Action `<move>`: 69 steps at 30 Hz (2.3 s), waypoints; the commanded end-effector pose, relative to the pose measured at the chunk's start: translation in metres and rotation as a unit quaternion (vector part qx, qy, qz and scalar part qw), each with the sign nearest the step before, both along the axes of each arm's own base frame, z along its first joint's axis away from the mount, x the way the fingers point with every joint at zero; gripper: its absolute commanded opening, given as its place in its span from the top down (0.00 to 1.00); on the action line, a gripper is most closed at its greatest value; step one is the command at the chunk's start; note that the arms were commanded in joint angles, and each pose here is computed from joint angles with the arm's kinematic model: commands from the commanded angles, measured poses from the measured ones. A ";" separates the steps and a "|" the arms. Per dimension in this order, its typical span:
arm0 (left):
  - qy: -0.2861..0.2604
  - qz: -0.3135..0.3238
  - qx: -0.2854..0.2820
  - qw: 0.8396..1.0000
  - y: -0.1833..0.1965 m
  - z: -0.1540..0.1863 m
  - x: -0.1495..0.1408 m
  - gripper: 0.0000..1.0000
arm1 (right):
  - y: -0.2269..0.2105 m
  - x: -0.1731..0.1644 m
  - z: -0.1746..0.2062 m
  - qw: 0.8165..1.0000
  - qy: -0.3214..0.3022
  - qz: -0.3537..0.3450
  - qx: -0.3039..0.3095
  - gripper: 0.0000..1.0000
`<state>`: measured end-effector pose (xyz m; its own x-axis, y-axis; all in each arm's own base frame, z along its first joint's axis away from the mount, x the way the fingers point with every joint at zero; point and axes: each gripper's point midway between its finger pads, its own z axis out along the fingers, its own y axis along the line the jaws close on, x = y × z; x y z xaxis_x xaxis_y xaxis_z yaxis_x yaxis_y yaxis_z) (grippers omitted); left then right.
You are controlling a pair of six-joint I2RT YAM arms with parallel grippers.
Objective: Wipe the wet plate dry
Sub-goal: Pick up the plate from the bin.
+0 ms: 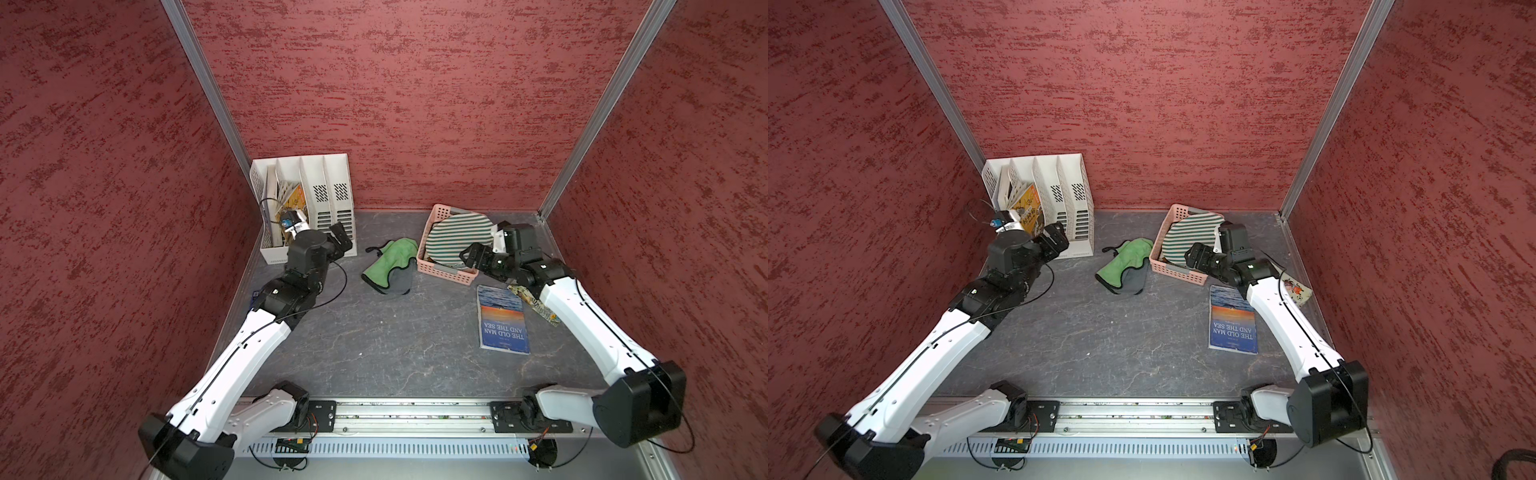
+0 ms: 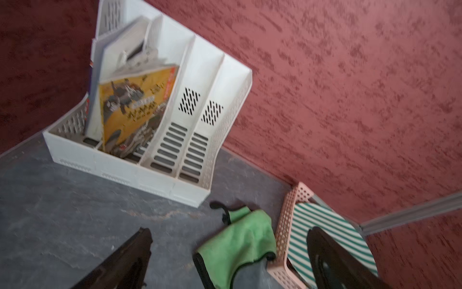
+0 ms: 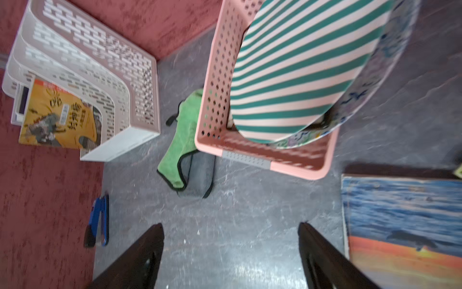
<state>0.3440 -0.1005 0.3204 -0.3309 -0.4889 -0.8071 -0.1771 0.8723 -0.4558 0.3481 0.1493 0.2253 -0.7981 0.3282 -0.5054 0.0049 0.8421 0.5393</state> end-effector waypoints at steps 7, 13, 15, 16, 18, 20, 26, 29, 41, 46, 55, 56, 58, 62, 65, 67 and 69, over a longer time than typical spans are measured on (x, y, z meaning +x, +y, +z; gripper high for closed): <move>0.195 -0.247 0.041 0.948 -0.131 -0.118 -0.015 0.00 | 0.012 0.038 -0.002 0.997 0.036 -0.015 -0.065 0.16; 0.218 -0.316 0.078 0.920 -0.173 -0.134 0.009 0.00 | -0.029 0.089 -0.007 0.990 0.057 -0.120 -0.050 0.15; 0.232 -0.326 0.076 0.913 -0.179 -0.143 0.015 0.00 | -0.042 0.103 -0.011 0.987 0.059 -0.138 -0.064 0.15; 0.232 -0.334 0.075 0.911 -0.182 -0.146 0.018 0.00 | -0.048 0.109 -0.014 0.985 0.060 -0.146 -0.069 0.14; 0.227 -0.346 0.075 0.907 -0.188 -0.152 0.025 0.00 | -0.062 0.123 -0.021 0.982 0.064 -0.161 -0.069 0.14; 0.220 -0.356 0.081 0.905 -0.190 -0.154 0.031 0.00 | -0.073 0.136 -0.025 0.981 0.063 -0.172 -0.069 0.14; 0.218 -0.359 0.069 0.905 -0.180 -0.149 0.046 0.00 | -0.095 0.168 -0.049 0.976 0.088 -0.190 -0.062 0.17; 0.215 -0.359 0.061 0.906 -0.171 -0.149 0.052 0.00 | -0.100 0.176 -0.065 0.973 0.102 -0.198 -0.062 0.17; 0.223 -0.351 0.046 0.908 -0.157 -0.158 0.066 0.00 | -0.127 0.175 -0.030 0.968 0.042 -0.229 -0.097 0.02; 0.214 -0.349 0.035 0.912 -0.162 -0.153 0.076 0.00 | -0.135 0.171 -0.045 0.965 0.069 -0.236 -0.091 0.05; 0.223 -0.347 0.031 0.910 -0.165 -0.160 0.081 0.00 | -0.105 0.183 -0.076 0.980 0.087 -0.176 -0.035 0.29; 0.223 -0.347 0.032 0.910 -0.165 -0.161 0.081 0.00 | -0.102 0.185 -0.075 0.981 0.082 -0.172 -0.028 0.35; 0.225 -0.346 0.032 0.910 -0.165 -0.162 0.081 0.00 | -0.100 0.189 -0.078 0.982 0.079 -0.173 -0.018 0.44; 0.224 -0.347 0.033 0.910 -0.166 -0.166 0.083 0.00 | -0.090 0.197 -0.086 0.984 0.082 -0.160 0.009 0.58; 0.220 -0.334 0.039 0.916 -0.165 -0.175 0.093 0.00 | -0.086 0.199 -0.082 0.984 0.082 -0.157 0.021 0.84; 0.228 -0.317 0.046 0.920 -0.162 -0.186 0.102 0.00 | -0.087 0.201 -0.060 0.987 0.051 -0.155 0.016 0.96; 0.239 -0.299 0.051 0.923 -0.161 -0.194 0.115 0.00 | -0.089 0.201 -0.027 0.988 0.003 -0.151 0.012 1.00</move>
<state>0.4359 -0.2671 0.1386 -0.8520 0.0037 -0.5235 0.2434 0.8881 -0.3900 0.5552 0.0660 0.1838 -0.6866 0.5965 -0.4156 0.2783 0.7437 0.6078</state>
